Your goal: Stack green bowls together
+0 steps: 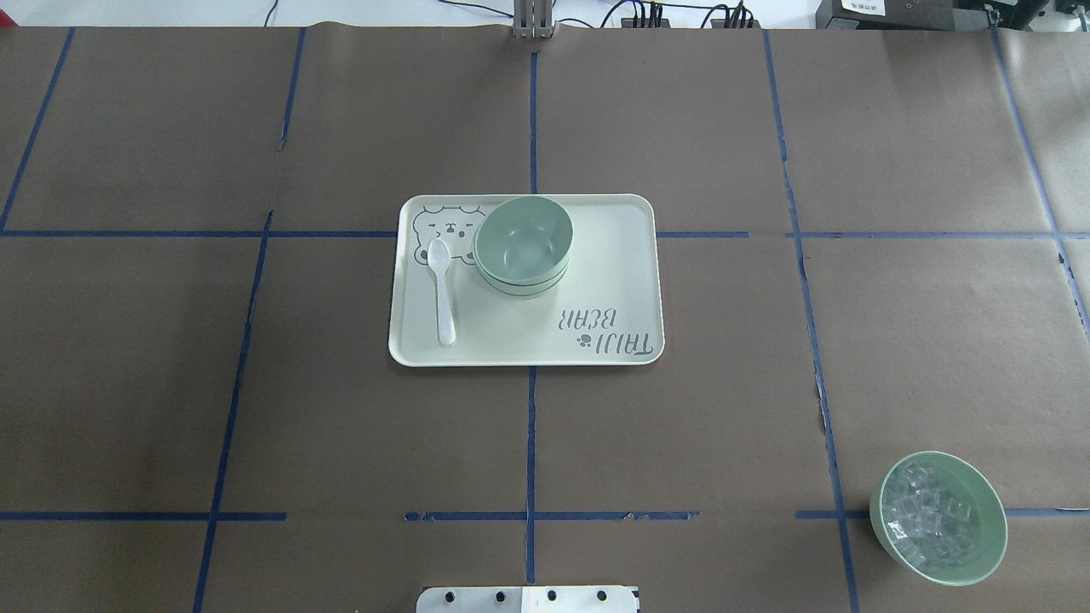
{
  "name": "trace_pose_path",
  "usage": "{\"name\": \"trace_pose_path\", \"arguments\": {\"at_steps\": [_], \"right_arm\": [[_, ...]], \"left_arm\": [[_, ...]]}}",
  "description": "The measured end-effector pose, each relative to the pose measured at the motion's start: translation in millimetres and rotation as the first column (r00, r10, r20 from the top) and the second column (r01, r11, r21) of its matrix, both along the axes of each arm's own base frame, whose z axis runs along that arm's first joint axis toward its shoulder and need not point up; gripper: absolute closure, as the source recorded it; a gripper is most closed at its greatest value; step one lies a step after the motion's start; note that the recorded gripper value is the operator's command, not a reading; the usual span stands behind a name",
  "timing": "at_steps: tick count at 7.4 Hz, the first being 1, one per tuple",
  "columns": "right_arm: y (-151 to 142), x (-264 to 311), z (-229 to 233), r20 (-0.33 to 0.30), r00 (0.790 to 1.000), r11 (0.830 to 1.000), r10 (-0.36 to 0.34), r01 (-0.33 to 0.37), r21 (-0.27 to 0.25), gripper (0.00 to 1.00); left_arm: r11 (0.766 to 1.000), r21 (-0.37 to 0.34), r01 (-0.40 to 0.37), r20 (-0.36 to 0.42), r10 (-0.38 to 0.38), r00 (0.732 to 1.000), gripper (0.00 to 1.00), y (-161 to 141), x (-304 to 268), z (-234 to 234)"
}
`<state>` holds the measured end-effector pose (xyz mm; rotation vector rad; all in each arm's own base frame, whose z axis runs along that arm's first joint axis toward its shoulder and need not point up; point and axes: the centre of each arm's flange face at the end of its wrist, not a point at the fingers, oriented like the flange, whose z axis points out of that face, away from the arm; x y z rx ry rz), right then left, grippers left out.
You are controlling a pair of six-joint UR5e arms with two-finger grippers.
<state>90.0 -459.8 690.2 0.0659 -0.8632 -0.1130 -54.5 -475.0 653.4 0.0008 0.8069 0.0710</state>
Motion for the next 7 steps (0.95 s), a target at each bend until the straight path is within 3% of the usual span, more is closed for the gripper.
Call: {"name": "trace_pose_path", "arguments": {"at_steps": [7], "right_arm": [[-0.7,2.2,-5.2,0.000,1.000,1.000,0.006,-0.006,0.010,0.00]], "left_arm": [[1.000,0.003,0.001,0.000,-0.001,1.000,0.00,-1.1,0.0,-1.7]]}}
